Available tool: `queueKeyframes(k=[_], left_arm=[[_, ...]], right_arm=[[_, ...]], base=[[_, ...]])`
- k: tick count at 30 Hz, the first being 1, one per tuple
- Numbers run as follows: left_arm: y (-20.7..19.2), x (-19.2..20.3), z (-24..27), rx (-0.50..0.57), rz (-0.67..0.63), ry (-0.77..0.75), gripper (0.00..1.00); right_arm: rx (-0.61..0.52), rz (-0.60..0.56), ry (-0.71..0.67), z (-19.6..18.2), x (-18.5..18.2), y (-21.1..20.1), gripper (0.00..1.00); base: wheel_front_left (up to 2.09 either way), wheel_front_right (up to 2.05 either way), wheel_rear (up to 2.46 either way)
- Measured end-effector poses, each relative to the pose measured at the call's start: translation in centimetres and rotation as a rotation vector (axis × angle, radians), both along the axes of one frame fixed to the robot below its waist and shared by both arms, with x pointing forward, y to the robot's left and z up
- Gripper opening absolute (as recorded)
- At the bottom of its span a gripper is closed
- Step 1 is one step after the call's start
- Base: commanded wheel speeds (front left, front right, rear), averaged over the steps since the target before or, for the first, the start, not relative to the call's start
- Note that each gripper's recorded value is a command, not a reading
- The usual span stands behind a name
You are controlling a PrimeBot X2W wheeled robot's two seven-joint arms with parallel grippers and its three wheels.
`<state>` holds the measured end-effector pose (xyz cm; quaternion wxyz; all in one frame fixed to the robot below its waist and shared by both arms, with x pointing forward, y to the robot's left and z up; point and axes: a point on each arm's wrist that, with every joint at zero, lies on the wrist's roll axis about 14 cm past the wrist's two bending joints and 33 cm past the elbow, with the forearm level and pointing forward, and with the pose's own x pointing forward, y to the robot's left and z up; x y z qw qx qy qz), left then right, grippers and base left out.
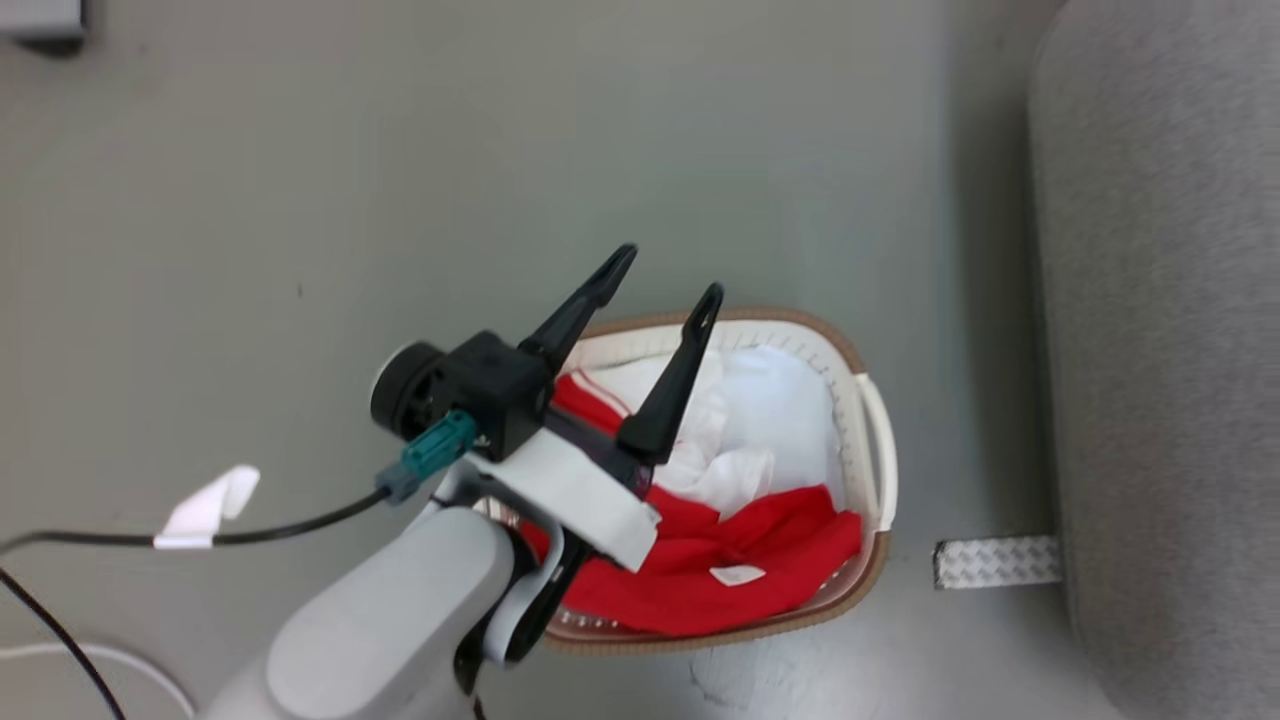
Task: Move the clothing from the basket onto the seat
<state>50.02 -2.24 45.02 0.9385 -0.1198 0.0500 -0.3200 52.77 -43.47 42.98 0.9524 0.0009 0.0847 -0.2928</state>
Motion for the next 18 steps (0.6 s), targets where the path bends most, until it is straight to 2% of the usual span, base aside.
queueKeyframes(k=[7,14,18], left_arm=[[1.2,-1.6,1.4,0.02,0.05,-0.008,1.0],[3.0,-3.3,3.8,0.044,0.131,-0.057,1.0],[4.6,-4.7,5.0,0.045,0.202,-0.069,1.0]], right_arm=[[-0.036,0.076,0.015,1.2,-4.1,2.4,1.0],[-0.016,0.149,-0.156,5.3,-7.3,6.7,1.0],[0.017,0.218,-0.214,6.3,-9.7,9.9,1.0]], base=[[0.0,0.0,0.0],[0.0,0.0,0.0],[0.0,0.0,0.0]])
